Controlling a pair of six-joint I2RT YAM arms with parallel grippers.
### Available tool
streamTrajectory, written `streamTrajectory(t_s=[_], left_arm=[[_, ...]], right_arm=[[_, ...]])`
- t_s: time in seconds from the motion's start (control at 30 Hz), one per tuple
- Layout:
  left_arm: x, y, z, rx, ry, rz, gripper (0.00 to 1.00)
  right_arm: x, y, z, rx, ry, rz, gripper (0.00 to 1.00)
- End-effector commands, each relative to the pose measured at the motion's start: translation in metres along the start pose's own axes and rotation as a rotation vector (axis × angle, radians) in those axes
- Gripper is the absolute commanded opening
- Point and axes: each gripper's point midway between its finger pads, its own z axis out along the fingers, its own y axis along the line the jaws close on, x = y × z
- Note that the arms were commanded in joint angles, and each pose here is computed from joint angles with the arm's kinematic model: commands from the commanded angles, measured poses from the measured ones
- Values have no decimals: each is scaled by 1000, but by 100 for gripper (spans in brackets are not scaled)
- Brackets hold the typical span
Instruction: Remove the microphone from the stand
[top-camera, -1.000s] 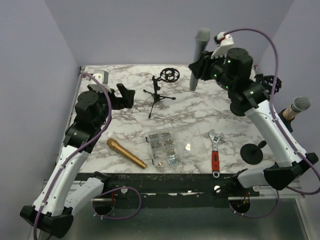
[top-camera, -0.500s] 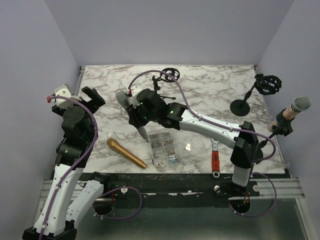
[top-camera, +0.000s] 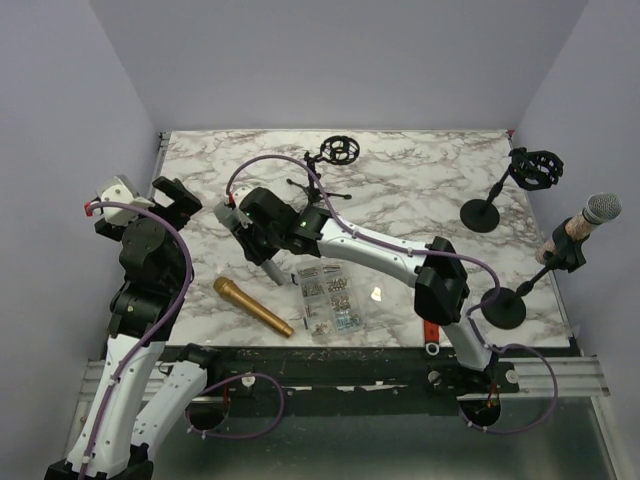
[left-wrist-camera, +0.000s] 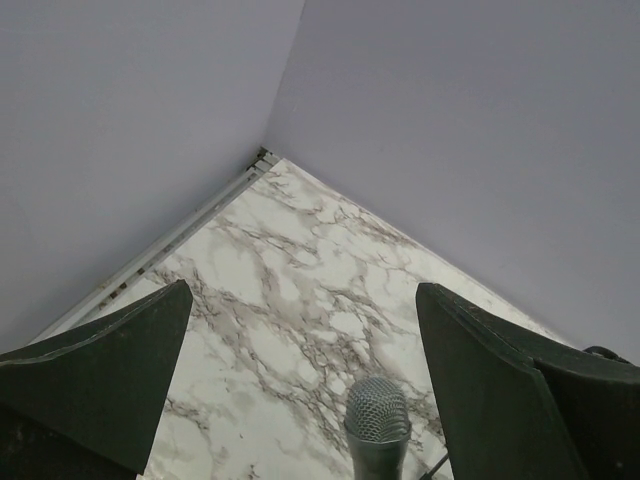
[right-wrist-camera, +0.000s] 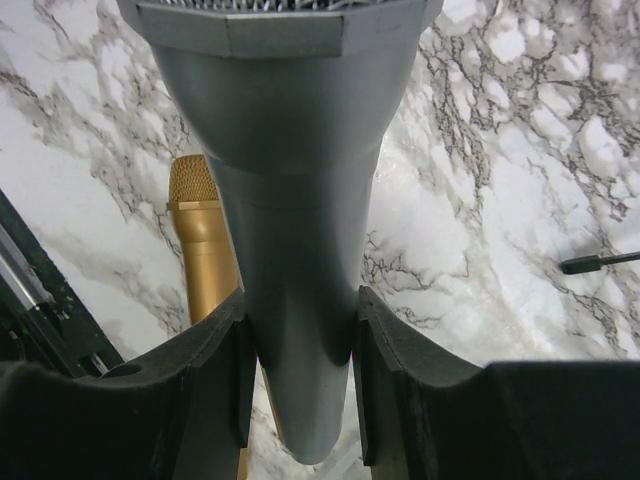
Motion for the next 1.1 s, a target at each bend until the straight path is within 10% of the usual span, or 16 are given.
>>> streamTrajectory(t_s=[0.0,0.77,1.07], left_arm=[[6,-5,3,19,13,-7,98],[11,-13,2,59,38,-21,98],[12,-16,1,81,45,-26,98]], right_arm=[[10,3,10,11,67,-38,1],[91,6,72,6,280,-26,1],[116,-2,87,39,333,-32,20]])
